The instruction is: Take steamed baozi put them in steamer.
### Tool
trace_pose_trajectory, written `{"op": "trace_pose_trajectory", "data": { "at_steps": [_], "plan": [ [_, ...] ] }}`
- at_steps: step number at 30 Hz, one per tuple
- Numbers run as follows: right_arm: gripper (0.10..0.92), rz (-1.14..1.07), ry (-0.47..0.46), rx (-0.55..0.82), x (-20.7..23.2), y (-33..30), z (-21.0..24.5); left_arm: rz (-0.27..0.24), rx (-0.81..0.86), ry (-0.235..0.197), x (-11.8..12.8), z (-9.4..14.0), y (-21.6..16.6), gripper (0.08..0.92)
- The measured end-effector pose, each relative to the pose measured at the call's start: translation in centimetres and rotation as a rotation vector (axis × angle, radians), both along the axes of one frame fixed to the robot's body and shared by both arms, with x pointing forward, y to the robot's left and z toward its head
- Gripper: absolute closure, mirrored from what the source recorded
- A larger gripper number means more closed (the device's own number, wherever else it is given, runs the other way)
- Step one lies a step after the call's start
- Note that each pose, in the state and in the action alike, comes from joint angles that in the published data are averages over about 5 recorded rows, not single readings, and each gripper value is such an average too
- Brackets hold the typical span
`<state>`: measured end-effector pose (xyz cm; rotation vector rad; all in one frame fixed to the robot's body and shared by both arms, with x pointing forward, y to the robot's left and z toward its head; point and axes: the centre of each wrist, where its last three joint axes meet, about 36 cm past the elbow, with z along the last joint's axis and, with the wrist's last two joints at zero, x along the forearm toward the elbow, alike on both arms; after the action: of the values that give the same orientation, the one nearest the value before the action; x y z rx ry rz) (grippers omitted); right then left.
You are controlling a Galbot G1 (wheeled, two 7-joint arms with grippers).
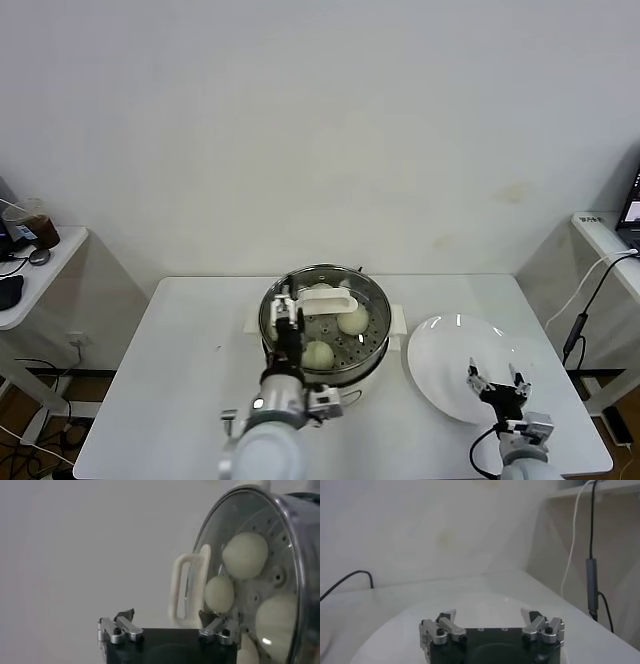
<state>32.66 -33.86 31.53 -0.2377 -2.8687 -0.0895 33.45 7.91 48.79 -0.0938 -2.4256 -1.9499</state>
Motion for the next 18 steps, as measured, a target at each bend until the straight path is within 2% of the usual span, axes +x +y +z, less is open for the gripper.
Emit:
{"op": "trace_pose_trajectory", "data": {
  "at_steps": [6,9,13,18],
  "plan": [
    [0.200,0.070,-0.016,-0.011,-0.5,1.4,0.5,0.001,-0.136,-0.053,-1.3,2.2,3.2,0.177],
    [0.200,0.107,-0.024,-0.029,-0.9,2.1,0.8,-0.003,-0.228,-0.059,-1.6,2.4,5.2,0.177],
    [0.200,0.152,-0.029,-0.049,-1.5,3.0,1.3,-0.033,-0.375,-0.046,-1.8,1.4,8.3,0.177],
    [0.200,0.189,-0.028,-0.057,-2.4,4.0,1.8,-0.073,-0.552,-0.035,-2.7,-1.8,11.9,0.177]
  ]
}}
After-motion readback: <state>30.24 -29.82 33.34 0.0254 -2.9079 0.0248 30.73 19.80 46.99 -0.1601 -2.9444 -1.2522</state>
